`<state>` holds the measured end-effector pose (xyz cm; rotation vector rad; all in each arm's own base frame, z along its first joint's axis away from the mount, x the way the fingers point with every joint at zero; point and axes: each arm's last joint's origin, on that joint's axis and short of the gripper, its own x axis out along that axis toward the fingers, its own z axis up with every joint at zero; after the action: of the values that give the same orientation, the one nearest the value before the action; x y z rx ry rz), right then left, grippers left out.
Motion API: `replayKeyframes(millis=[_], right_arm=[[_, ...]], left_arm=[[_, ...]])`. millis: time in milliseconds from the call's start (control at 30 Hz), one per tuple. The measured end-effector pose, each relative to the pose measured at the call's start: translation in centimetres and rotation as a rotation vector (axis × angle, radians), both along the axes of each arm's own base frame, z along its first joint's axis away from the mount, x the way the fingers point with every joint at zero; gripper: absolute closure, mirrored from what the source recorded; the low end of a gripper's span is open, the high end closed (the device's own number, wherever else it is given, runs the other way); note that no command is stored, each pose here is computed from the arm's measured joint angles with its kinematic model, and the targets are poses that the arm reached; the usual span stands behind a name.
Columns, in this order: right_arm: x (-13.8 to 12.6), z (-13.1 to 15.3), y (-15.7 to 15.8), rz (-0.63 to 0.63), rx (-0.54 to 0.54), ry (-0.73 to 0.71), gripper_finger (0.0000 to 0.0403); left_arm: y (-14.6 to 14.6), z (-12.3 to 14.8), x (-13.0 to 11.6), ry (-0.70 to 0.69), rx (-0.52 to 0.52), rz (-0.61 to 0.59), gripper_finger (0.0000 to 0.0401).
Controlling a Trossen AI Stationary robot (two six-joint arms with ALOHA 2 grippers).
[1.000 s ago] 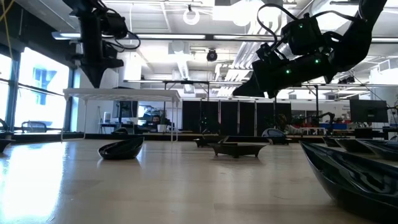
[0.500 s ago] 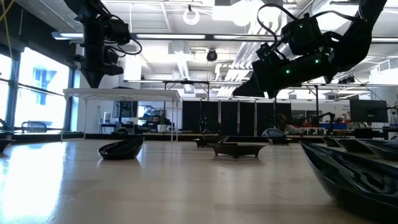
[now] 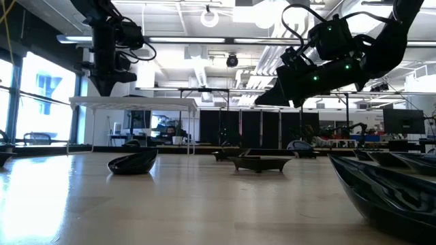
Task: Pick & Place Mini shaped plates
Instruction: Put the drop-shaped plate on the shelf
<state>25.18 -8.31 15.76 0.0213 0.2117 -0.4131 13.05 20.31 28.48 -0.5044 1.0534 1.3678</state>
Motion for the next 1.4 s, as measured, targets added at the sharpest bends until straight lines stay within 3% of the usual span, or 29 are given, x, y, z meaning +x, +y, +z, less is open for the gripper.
replayKeyframes(millis=[1067,1400], right_arm=[[0.0,0.0,0.0,0.007,0.002,-0.001,0.0401],[0.0,0.0,0.0,0.006,0.002,-0.001,0.0399]], left_arm=[[0.7,-0.5,0.3,0.059,0.043,0.041,0.0401],[-0.7,0.9,-0.5,0.011,0.039,-0.009,0.0401]])
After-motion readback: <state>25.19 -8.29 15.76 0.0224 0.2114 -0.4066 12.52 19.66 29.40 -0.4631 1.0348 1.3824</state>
